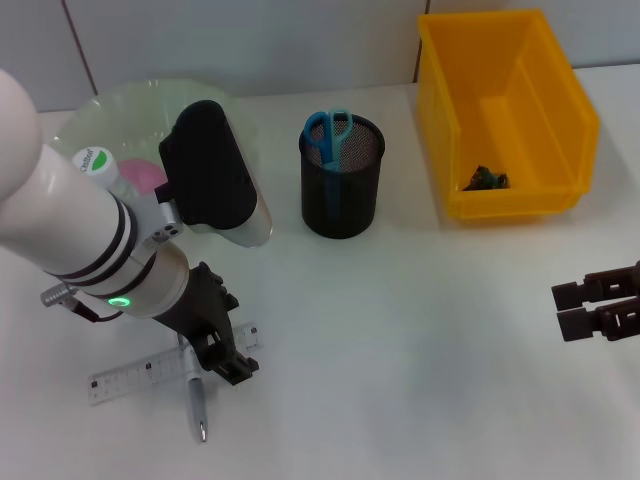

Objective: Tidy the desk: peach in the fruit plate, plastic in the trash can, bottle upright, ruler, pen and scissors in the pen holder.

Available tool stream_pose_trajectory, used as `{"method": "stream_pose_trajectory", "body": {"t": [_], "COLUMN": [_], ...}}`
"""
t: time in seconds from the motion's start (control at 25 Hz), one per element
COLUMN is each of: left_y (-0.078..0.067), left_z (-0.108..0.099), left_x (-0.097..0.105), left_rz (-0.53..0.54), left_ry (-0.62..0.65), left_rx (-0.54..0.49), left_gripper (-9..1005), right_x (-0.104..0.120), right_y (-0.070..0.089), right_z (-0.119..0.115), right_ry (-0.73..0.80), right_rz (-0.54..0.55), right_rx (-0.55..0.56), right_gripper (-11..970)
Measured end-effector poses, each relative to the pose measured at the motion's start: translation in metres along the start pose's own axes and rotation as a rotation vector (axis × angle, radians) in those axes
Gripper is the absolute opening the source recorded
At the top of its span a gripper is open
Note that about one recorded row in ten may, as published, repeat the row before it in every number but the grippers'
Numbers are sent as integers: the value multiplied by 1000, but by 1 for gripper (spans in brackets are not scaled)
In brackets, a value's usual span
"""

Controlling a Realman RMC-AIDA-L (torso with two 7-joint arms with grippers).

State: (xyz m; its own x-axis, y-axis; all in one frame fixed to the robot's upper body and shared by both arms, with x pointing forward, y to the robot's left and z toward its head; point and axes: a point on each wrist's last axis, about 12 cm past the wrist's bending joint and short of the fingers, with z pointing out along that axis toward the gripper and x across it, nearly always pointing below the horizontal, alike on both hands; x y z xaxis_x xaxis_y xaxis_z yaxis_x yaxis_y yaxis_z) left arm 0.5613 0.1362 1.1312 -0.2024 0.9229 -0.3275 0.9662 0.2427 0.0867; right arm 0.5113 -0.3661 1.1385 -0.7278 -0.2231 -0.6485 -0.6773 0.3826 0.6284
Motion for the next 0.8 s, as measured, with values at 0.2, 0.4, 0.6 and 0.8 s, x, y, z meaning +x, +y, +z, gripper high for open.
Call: {"method": "stream_pose_trajectory", "body": {"t": [0.2, 0.4, 0.6, 0.8], "left_y": [2, 3, 4, 4], "left_z": [3, 3, 3, 5], "left_x": [-2, -4, -5, -3], "left_rz": [18, 30, 42, 50], "left_ry": [22, 20, 24, 35], "left_rx": [18, 20, 25, 34], "left_gripper": [807, 805, 803, 801], "right_x": [0, 1, 1, 1], "right_y": [0, 0, 0, 0], "right_z": [0, 0, 0, 0], "right_ry": [0, 0, 0, 0], "right_rz": [3, 4, 4, 4], "right_rx": [-3, -4, -5, -6], "right_gripper": [811, 811, 811, 811]}}
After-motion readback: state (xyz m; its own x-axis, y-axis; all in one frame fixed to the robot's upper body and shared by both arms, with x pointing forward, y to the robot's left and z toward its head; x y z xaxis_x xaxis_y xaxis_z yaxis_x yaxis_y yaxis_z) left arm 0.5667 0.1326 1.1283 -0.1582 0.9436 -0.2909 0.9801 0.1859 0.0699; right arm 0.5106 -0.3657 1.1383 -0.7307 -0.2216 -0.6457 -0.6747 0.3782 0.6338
